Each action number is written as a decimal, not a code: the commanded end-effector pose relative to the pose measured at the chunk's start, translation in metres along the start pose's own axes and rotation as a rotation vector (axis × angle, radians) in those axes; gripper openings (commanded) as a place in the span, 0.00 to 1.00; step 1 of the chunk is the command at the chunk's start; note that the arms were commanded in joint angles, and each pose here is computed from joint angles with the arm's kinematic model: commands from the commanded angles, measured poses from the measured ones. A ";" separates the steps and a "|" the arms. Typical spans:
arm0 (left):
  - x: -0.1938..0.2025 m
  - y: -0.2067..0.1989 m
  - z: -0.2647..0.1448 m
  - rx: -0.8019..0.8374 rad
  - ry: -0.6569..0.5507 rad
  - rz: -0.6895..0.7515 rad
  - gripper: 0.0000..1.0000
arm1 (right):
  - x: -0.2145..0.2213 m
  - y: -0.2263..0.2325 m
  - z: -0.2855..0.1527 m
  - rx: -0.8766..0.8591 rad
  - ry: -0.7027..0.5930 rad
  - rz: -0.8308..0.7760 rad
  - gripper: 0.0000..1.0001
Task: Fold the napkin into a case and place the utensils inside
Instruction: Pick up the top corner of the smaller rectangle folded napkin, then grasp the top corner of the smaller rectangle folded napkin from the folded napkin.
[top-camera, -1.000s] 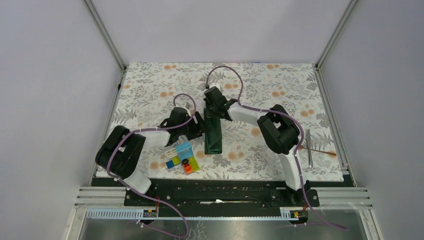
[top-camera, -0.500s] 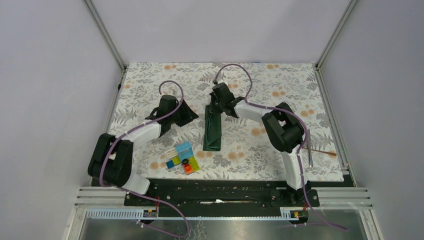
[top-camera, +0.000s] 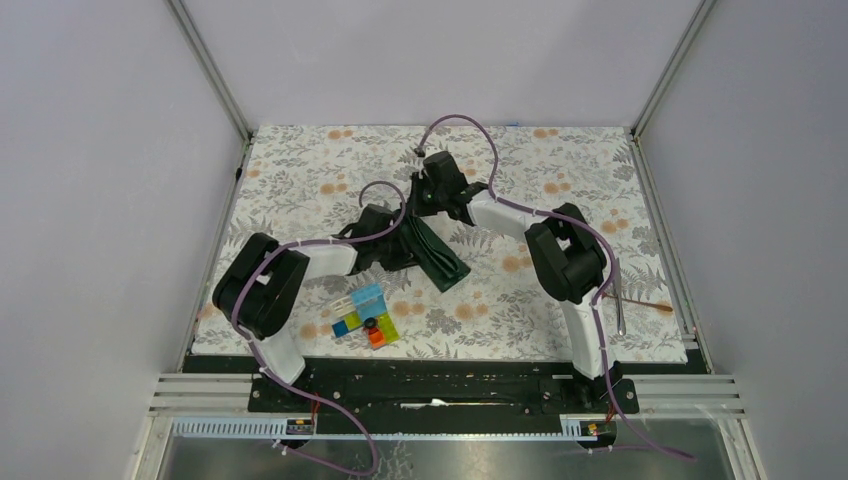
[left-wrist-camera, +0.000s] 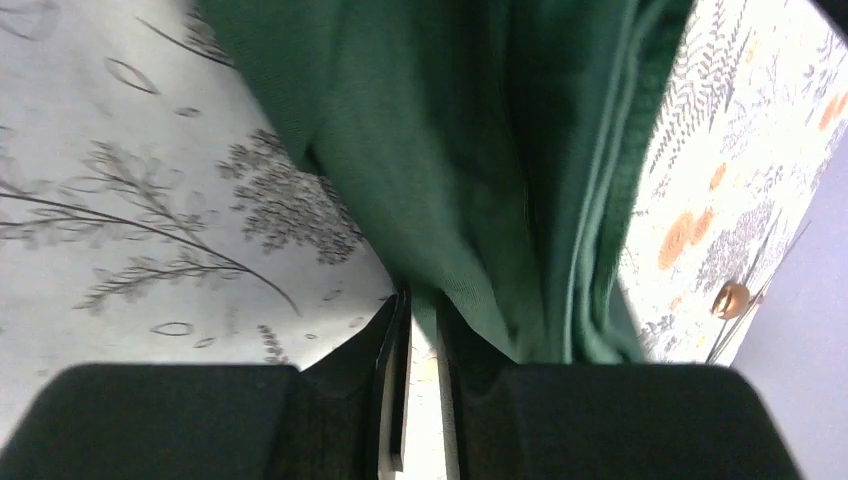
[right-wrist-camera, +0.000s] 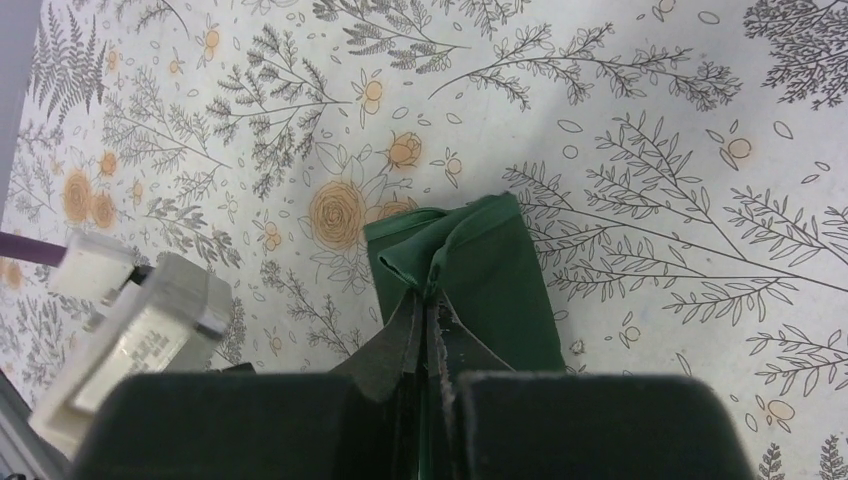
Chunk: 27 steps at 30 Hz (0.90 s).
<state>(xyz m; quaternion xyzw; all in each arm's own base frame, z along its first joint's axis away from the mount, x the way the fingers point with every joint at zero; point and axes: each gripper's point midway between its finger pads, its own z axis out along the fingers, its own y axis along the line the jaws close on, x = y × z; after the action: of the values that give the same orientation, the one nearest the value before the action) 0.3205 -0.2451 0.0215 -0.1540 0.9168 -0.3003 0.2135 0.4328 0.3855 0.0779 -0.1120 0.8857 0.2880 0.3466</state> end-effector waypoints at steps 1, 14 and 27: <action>0.006 0.002 0.004 -0.036 -0.001 -0.015 0.20 | -0.007 0.000 0.002 -0.046 0.018 -0.021 0.00; -0.071 0.011 -0.051 -0.109 -0.164 0.047 0.48 | 0.006 -0.006 0.003 -0.025 0.061 0.016 0.00; -0.098 -0.011 -0.003 -0.291 -0.173 0.187 0.38 | 0.000 -0.002 -0.001 -0.020 0.040 0.102 0.00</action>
<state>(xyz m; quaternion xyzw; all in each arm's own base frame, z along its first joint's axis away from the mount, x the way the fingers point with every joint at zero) 0.3931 -0.2171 0.0591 -0.1408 0.9315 -0.1929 0.2745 0.4267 0.3795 0.0543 -0.0881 0.9039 0.2954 0.2967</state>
